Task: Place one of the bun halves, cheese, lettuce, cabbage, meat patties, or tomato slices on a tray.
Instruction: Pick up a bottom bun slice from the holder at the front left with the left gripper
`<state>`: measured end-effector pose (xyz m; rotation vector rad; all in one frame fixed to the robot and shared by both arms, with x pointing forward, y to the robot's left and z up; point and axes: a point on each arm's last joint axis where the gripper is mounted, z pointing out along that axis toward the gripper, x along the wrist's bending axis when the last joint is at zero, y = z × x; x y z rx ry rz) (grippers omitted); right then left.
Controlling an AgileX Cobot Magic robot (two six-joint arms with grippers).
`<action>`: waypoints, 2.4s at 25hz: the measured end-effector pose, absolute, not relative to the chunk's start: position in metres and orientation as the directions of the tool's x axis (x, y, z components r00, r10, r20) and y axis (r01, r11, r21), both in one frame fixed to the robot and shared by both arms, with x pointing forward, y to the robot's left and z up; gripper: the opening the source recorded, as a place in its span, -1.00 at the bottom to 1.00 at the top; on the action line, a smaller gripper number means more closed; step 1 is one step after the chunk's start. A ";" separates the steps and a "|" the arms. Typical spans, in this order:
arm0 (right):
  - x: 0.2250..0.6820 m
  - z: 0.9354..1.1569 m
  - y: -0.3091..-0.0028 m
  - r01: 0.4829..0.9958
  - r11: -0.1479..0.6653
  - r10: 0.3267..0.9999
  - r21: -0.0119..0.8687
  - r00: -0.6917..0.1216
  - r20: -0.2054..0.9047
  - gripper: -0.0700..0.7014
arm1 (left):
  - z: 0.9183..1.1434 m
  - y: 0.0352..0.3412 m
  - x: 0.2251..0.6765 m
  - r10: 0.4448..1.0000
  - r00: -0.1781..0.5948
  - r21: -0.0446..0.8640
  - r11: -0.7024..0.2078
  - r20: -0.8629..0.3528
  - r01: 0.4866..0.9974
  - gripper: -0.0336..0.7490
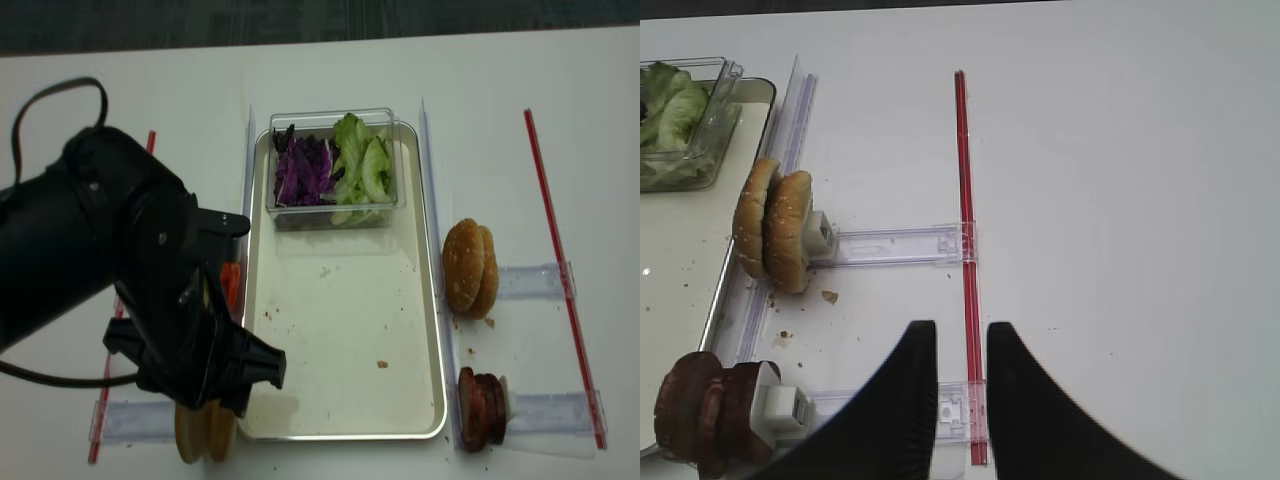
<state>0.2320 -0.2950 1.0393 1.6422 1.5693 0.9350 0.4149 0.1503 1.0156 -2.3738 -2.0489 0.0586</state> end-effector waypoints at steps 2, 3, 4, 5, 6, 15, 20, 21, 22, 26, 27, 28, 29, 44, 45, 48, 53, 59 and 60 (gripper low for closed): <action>0.232 1.039 -0.295 0.517 -0.050 0.999 0.855 0.019 0.047 -0.42 | 1.012 0.148 0.417 0.989 0.145 -0.035 -0.146 -0.021 0.989 0.28; 0.232 1.039 -0.295 0.517 -0.048 0.999 0.855 0.018 0.045 -0.42 | 1.009 0.148 0.418 0.989 0.145 -0.042 -0.146 -0.016 0.988 0.28; 0.232 1.039 -0.295 0.517 -0.048 0.999 0.855 0.018 0.045 -0.42 | 1.007 0.147 0.419 0.989 0.145 -0.049 -0.145 -0.012 0.988 0.28; 0.232 1.039 -0.295 0.517 -0.048 0.999 0.855 0.018 0.045 -0.42 | 1.004 0.146 0.420 0.989 0.145 -0.058 -0.145 -0.007 0.988 0.28; 0.232 1.039 -0.295 0.517 -0.048 0.999 0.855 0.018 0.045 -0.42 | 1.000 0.145 0.422 0.989 0.145 -0.067 -0.144 -0.001 0.987 0.28; 0.232 1.039 -0.295 0.515 -0.047 0.999 0.856 0.017 0.044 -0.42 | 0.976 0.134 0.433 0.991 0.135 -0.100 -0.134 0.007 0.986 0.28; 0.232 1.039 -0.295 0.515 -0.047 0.999 0.856 0.017 0.044 -0.42 | 0.965 0.131 0.435 0.991 0.132 -0.129 -0.128 0.019 0.983 0.18; 0.232 1.039 -0.295 0.515 -0.047 0.999 0.856 0.017 0.044 -0.42 | 0.965 0.131 0.435 0.991 0.132 -0.131 -0.128 0.021 0.983 0.15; 0.232 1.039 -0.295 0.515 -0.047 0.999 0.856 0.017 0.044 -0.42 | 0.963 0.131 0.436 0.991 0.133 -0.132 -0.129 0.023 0.983 0.12; 0.232 1.039 -0.295 0.515 -0.047 0.999 0.856 0.017 0.044 -0.42 | 0.962 0.132 0.437 0.990 0.130 -0.124 -0.123 0.046 0.985 0.02; 0.232 1.039 -0.295 0.515 -0.047 0.999 0.856 0.017 0.044 -0.42 | 0.962 0.133 0.438 0.990 0.128 -0.121 -0.121 0.057 0.985 -0.02; 0.232 1.039 -0.295 0.515 -0.047 0.999 0.856 0.017 0.044 -0.42 | 0.962 0.135 0.438 0.990 0.124 -0.121 -0.115 0.070 0.986 -0.06; 0.232 1.039 -0.295 0.515 -0.047 0.999 0.856 0.017 0.044 -0.42 | 0.963 0.135 0.438 0.989 0.124 -0.122 -0.114 0.079 0.986 -0.10; 0.232 1.039 -0.295 0.515 -0.047 0.999 0.856 0.017 0.044 -0.42 | 0.963 0.138 0.438 0.987 0.125 -0.126 -0.112 0.105 0.986 -0.66; 0.232 1.039 -0.295 0.515 -0.047 0.999 0.856 0.017 0.044 -0.42 | 0.963 0.138 0.438 0.986 0.126 -0.128 -0.112 0.106 0.985 -0.66; 0.232 1.039 -0.295 0.515 -0.047 0.999 0.856 0.017 0.044 -0.42 | 0.963 0.139 0.437 0.986 0.124 -0.138 -0.108 0.114 0.984 -0.66; 0.232 1.039 -0.295 0.515 -0.047 0.999 0.856 0.017 0.044 -0.42 | 0.963 0.140 0.436 0.984 0.126 -0.153 -0.106 0.123 0.983 -0.66; 0.232 1.039 -0.295 0.515 -0.047 0.999 0.856 0.017 0.044 -0.42 | 0.964 0.140 0.435 0.983 0.127 -0.162 -0.105 0.130 0.981 -0.66; 0.232 1.039 -0.295 0.515 -0.047 0.999 0.856 0.017 0.044 -0.42 | 0.964 0.140 0.435 0.983 0.125 -0.164 -0.103 0.131 0.981 -0.66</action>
